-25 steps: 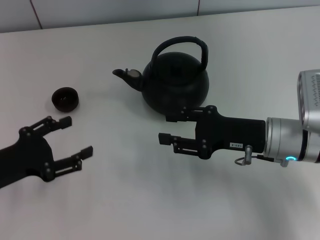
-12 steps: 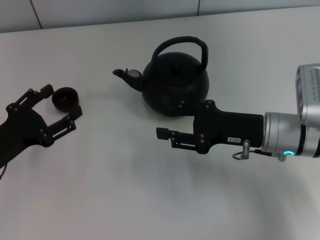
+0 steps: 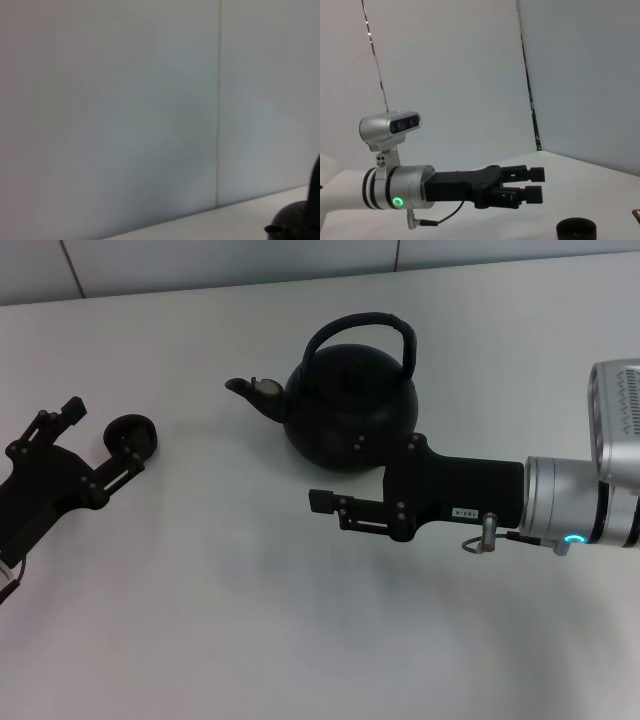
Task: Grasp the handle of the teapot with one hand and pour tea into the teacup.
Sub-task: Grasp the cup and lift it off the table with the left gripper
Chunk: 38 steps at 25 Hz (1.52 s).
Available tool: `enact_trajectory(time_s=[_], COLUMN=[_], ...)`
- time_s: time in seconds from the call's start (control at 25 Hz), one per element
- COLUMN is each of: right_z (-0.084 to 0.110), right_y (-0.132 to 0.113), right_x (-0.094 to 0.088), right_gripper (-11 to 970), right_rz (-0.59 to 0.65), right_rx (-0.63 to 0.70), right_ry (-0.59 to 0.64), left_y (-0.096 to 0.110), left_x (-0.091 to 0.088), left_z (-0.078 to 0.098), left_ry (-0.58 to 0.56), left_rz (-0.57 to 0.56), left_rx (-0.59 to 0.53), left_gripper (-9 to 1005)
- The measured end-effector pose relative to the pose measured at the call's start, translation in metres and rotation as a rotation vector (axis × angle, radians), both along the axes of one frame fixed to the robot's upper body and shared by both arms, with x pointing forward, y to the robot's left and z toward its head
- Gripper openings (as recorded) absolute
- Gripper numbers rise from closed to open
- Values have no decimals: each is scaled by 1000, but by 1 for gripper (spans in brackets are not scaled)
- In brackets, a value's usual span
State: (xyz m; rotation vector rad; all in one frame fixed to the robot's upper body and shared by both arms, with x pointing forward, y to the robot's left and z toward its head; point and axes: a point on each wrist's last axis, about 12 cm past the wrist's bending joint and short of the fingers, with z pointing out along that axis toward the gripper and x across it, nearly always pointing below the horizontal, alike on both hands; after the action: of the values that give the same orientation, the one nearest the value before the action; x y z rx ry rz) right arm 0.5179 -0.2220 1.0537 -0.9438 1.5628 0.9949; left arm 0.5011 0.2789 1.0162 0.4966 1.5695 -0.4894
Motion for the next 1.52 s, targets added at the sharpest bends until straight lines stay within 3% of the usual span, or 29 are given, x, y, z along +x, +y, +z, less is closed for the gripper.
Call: enact_trajectory(time_s=[0.76,1.24,1.52], right_z=[7,8,8], right_y=[3,1,1], right_x=[5,7,7], right_gripper=[578,578,578], right_rz=[22,12,10], right_rx=[-3,-6,-7], right_ry=[-34,-39,-41], left_y=[2,1,-5], left_x=[12,24,28], left_z=[-6,-14,-16], left_ry=[60,119,129], left_rz=[55,80,41], left_rx=[51,163,212], left_gripper=[860,859,859])
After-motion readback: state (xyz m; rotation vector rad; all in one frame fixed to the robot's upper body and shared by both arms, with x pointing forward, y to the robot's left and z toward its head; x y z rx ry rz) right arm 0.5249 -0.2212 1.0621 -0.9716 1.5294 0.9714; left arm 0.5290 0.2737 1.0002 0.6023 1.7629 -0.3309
